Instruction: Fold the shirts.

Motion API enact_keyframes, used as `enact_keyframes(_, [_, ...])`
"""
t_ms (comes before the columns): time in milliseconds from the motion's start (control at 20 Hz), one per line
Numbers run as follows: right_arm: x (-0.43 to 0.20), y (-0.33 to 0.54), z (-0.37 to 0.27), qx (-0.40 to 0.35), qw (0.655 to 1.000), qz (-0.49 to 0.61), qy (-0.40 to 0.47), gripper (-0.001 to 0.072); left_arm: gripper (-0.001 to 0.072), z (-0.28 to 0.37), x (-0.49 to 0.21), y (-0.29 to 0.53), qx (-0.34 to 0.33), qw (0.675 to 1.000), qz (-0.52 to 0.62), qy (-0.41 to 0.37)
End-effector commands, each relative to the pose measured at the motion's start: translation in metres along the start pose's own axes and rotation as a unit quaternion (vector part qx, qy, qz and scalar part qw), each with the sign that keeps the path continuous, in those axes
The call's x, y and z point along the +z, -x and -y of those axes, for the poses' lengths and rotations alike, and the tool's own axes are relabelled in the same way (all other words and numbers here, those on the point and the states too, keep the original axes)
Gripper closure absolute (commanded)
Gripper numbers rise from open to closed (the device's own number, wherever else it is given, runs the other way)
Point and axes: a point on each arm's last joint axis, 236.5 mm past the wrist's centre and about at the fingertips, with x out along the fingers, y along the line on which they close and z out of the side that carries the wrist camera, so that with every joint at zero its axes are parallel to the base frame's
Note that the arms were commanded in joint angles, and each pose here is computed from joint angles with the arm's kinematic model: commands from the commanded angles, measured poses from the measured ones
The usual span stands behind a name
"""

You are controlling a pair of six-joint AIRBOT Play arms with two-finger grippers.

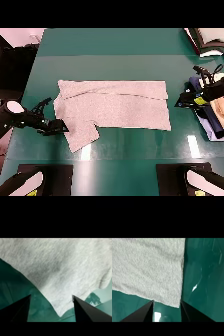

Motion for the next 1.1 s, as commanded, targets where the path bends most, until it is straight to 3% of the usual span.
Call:
enact_keyframes(0, [-0.001, 0.003, -0.007, 0.017, 1.000, 0.013, 0.006, 0.0355, 0.0101, -0.005, 0.012, -0.010, -0.003, 0.999, 0.044, 0.032])
enact_keyframes(550, [-0.004, 0.003, -0.018, 0.042, 0.999, 0.007, 0.007, 0.0355, 0.0103, -0.001, 0.021, -0.010, -0.012, 0.997, 0.063, 0.048])
enact_keyframes(600, [-0.007, 0.002, -0.015, 0.043, 0.999, 0.003, 0.002, 0.0354, 0.0291, -0.002, 0.021, -0.010, -0.012, 0.997, 0.063, 0.048])
enact_keyframes(650, [-0.012, -0.001, -0.010, 0.044, 0.999, -0.006, -0.007, 0.0355, 0.0577, -0.001, 0.021, -0.010, -0.012, 0.997, 0.063, 0.039])
enact_keyframes(700, [-0.018, -0.006, -0.004, 0.044, 0.999, -0.015, -0.019, 0.0355, 0.0649, 0.001, 0.022, -0.009, -0.016, 0.997, 0.064, 0.033])
enact_keyframes(1050, [-0.065, -0.059, 0.049, 0.064, 0.987, -0.047, -0.137, 0.0341, 0.0683, 0.005, 0.016, -0.010, -0.023, 0.998, 0.053, 0.021])
